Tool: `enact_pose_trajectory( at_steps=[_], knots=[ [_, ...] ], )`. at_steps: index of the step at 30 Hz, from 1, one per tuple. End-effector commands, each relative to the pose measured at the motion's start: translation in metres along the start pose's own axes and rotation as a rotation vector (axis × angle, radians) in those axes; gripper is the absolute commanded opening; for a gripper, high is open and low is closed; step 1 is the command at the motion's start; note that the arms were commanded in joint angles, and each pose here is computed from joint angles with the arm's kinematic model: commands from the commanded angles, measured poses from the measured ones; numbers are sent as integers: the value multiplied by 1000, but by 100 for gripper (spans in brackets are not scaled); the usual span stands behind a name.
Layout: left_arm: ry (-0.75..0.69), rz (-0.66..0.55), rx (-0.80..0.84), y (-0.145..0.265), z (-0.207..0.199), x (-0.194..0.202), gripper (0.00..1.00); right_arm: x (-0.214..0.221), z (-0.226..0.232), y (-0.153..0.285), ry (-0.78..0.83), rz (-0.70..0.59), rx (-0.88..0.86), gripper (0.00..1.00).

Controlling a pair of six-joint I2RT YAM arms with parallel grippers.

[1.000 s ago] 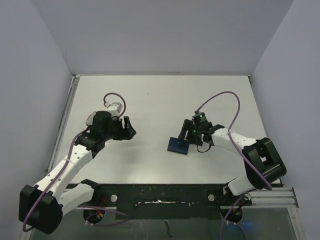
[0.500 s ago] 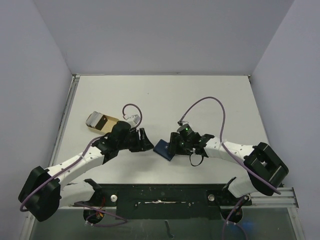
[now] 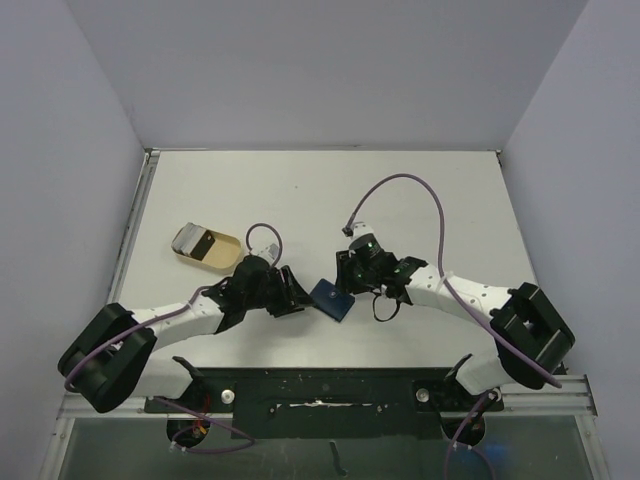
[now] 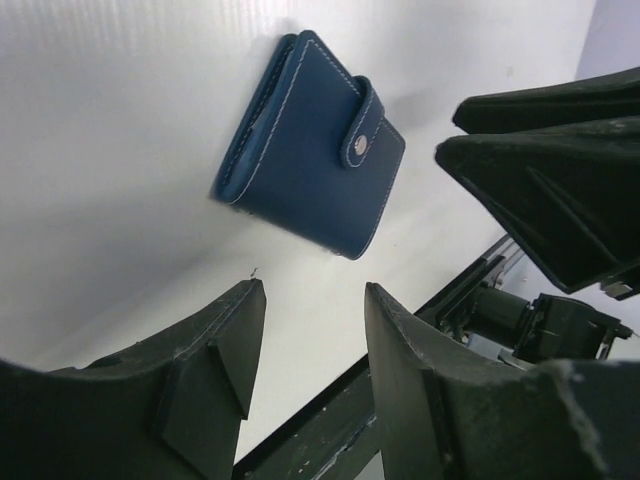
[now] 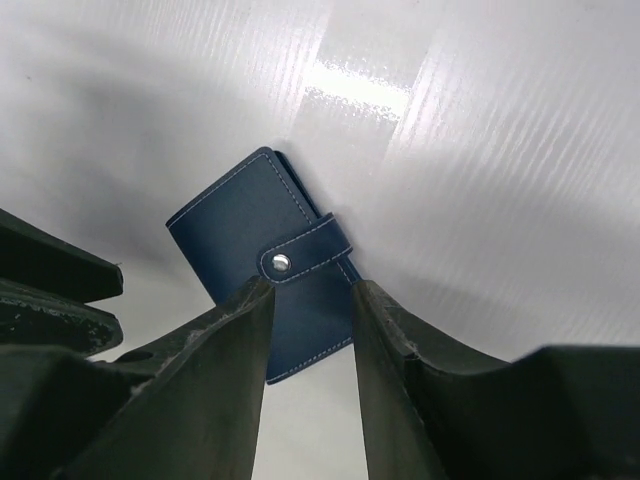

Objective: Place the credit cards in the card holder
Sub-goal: Open the card holder at the center of the board.

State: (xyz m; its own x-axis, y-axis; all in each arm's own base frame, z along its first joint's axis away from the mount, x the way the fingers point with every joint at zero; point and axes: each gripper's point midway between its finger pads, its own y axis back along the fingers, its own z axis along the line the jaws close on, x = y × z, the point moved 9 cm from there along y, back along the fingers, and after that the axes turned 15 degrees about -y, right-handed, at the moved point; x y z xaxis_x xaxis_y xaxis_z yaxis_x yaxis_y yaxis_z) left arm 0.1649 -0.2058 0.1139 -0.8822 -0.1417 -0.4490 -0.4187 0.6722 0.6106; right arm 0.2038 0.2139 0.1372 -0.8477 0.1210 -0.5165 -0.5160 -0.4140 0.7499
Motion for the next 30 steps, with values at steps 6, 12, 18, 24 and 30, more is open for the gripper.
enact_pose_trajectory(
  at_steps=[6,12,18,24,30],
  knots=[
    [87,-71,115,-6,-5,-14,42,-11,23,-15,66,-12,-68,37],
    [119,-93,104,-1,7,-13,41,-3,29,-23,92,19,-44,36],
    [114,-106,82,2,13,-14,41,6,27,-37,132,38,64,37],
    [104,-108,78,4,12,-14,41,19,24,-48,175,68,113,38],
    [90,-119,60,7,12,-16,42,24,30,-43,213,42,166,26]
  ],
)
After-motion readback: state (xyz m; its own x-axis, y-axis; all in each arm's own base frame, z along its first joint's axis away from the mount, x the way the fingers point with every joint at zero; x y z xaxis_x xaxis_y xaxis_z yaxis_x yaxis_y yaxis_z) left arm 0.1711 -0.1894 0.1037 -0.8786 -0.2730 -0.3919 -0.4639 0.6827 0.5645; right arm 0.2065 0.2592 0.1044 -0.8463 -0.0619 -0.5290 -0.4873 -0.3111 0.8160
